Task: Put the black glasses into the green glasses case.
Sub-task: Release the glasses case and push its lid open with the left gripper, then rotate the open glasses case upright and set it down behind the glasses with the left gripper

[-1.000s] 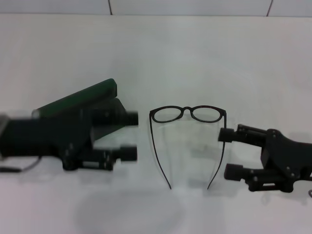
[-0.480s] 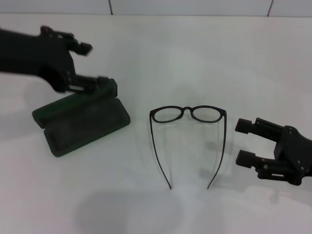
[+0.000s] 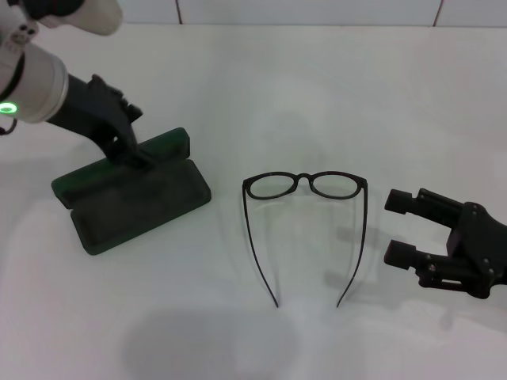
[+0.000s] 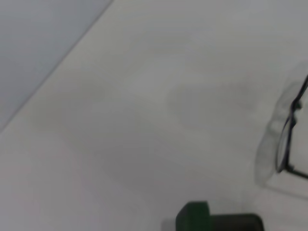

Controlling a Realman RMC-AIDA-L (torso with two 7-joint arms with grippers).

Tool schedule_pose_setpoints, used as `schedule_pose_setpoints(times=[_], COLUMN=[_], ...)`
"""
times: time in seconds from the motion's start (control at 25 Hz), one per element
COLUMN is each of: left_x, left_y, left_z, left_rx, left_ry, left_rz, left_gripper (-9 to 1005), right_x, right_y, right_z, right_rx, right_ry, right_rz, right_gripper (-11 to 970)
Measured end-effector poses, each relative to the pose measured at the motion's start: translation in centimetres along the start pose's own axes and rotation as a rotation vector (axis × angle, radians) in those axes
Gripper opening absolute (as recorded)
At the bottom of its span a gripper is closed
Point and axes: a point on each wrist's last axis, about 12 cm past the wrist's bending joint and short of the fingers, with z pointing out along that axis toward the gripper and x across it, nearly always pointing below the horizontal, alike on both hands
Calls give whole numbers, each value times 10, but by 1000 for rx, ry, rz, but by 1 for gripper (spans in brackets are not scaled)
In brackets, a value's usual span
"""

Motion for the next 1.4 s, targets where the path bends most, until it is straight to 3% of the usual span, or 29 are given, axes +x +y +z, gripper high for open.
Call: schedule_pose_setpoints(times=[0.4,0.88,1.2,1.4], left_x=[14,8,6,3], left_y=[6,3,2,3], left_z=[26,36,35,29], left_rx=[-12,-1,1,-26], left_ry=[192,214,211,196], left_rz=[-46,-62,-59,-63], left_gripper=[756,752,530,313], right_x=[1,6,10,12], right_y=[0,2,5,7], right_z=[0,1,-2,-2], right_rx=[5,18,26,25], right_ry=[-1,-3,-9,-14], right_rz=[-10,-2,1,5], right_gripper=[849,844,841,839])
